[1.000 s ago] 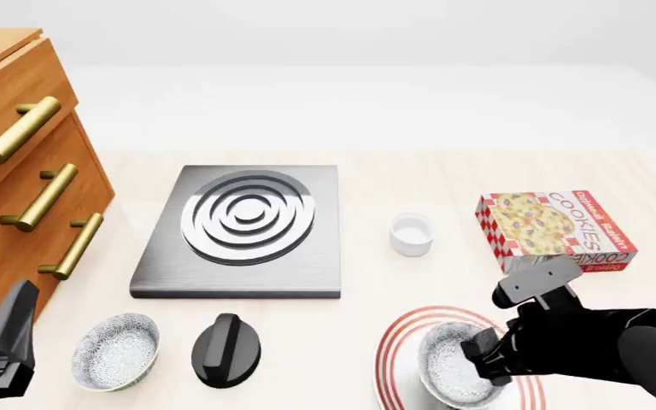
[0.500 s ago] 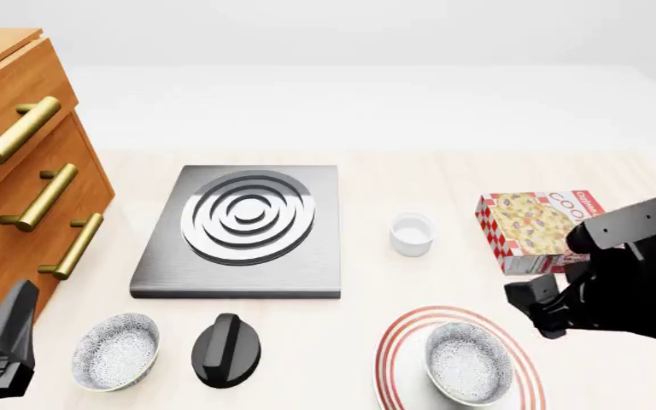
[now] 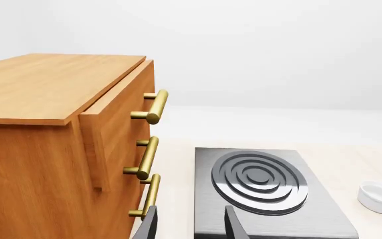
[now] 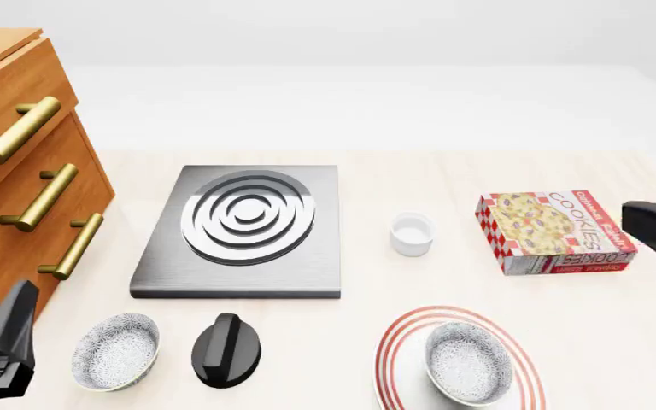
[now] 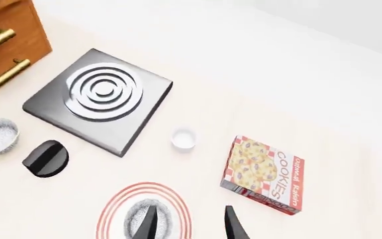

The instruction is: Pick the akita bowl between the plate and the ramekin and place it on the plate.

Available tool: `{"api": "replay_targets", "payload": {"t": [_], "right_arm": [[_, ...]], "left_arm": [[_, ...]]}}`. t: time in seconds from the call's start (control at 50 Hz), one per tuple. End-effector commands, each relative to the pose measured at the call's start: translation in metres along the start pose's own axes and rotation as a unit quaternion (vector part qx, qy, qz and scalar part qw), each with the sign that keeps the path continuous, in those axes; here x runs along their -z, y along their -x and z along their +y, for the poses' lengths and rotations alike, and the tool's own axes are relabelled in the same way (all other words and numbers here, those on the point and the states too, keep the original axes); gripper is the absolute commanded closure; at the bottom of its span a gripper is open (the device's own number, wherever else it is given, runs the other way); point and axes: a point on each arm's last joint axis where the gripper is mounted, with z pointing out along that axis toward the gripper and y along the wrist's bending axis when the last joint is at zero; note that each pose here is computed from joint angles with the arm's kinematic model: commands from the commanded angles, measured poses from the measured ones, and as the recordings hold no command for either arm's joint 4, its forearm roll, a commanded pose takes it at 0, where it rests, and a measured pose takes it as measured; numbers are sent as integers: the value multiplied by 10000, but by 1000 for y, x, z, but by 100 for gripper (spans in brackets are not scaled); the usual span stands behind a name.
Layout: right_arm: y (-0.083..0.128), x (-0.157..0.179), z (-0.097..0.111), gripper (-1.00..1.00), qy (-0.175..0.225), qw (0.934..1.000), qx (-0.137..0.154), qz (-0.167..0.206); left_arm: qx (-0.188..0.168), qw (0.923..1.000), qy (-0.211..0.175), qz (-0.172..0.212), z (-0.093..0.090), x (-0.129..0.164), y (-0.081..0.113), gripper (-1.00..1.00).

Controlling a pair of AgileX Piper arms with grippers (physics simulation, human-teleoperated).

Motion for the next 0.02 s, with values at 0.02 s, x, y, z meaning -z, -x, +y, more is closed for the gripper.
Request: {"api": "replay_targets", "payload": {"t": [0.02], "right_arm": [[10, 49, -1, -100, 50, 9978, 326, -580]], "left_arm": [[0, 10000, -1, 0, 0, 0, 0, -100]]}}
